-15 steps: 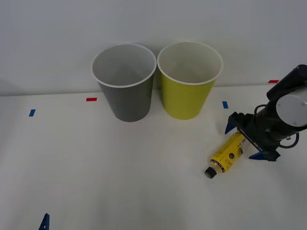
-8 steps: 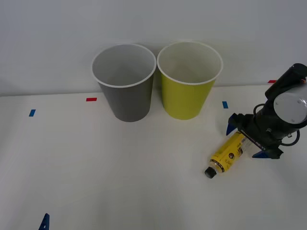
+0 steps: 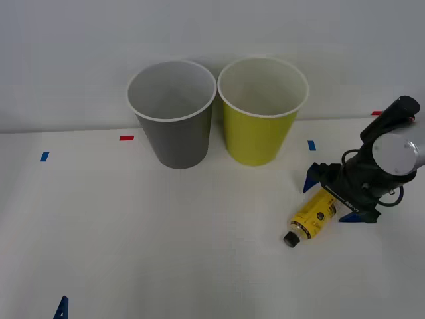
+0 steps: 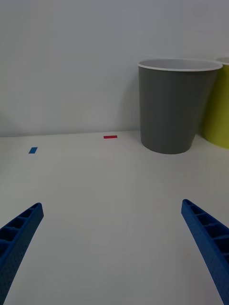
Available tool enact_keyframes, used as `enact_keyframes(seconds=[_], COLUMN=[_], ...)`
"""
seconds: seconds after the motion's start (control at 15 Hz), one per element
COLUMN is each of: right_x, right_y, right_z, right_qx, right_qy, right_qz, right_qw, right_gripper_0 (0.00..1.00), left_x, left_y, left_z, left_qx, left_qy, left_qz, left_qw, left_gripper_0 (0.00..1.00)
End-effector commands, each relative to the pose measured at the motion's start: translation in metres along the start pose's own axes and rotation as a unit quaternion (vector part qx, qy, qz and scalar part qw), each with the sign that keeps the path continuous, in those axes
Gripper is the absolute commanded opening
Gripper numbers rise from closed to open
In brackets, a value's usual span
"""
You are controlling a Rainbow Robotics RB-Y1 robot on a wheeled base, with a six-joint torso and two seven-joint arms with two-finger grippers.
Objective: Put cans in the gray bin and PET bottles in the light green bin.
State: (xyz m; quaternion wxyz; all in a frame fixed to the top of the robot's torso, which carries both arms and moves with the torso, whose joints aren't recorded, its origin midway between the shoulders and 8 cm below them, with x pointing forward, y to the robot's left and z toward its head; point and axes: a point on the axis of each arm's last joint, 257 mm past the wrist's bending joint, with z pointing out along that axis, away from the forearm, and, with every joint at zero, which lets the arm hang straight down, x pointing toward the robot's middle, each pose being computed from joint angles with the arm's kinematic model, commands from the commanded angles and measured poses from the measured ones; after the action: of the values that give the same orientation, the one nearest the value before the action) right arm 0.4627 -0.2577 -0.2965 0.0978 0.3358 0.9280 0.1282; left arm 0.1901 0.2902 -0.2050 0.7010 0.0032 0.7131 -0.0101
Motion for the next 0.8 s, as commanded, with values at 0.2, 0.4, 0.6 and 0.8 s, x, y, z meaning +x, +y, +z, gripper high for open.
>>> enact_keyframes(seconds=[0.2, 0.4, 0.6, 0.8], right_x=[-0.019, -0.019, -0.015, -0.013], right_y=[-0.010, -0.011, -0.008, -0.005], right_z=[0.000, 0.000, 0.003, 0.006], right_qx=[0.010, 0.014, 0.011, 0.006], right_qy=[-0.010, -0.009, -0.005, -0.005], right_qz=[-0.049, -0.048, -0.046, -0.049], right_qw=[0.9987, 0.9987, 0.9989, 0.9988], right_gripper_0=[1.00, 1.00, 1.00, 1.00], left_x=[0.000, 0.000, 0.000, 0.000], left_y=[0.000, 0.000, 0.000, 0.000], left_z=[0.000, 0.000, 0.000, 0.000], left_qx=[0.000, 0.000, 0.000, 0.000], left_qy=[0.000, 0.000, 0.000, 0.000], left_qz=[0.000, 0.000, 0.000, 0.000], left_qw=[1.0000, 1.0000, 1.0000, 1.0000], left_gripper_0=[1.00, 1.00, 1.00, 1.00])
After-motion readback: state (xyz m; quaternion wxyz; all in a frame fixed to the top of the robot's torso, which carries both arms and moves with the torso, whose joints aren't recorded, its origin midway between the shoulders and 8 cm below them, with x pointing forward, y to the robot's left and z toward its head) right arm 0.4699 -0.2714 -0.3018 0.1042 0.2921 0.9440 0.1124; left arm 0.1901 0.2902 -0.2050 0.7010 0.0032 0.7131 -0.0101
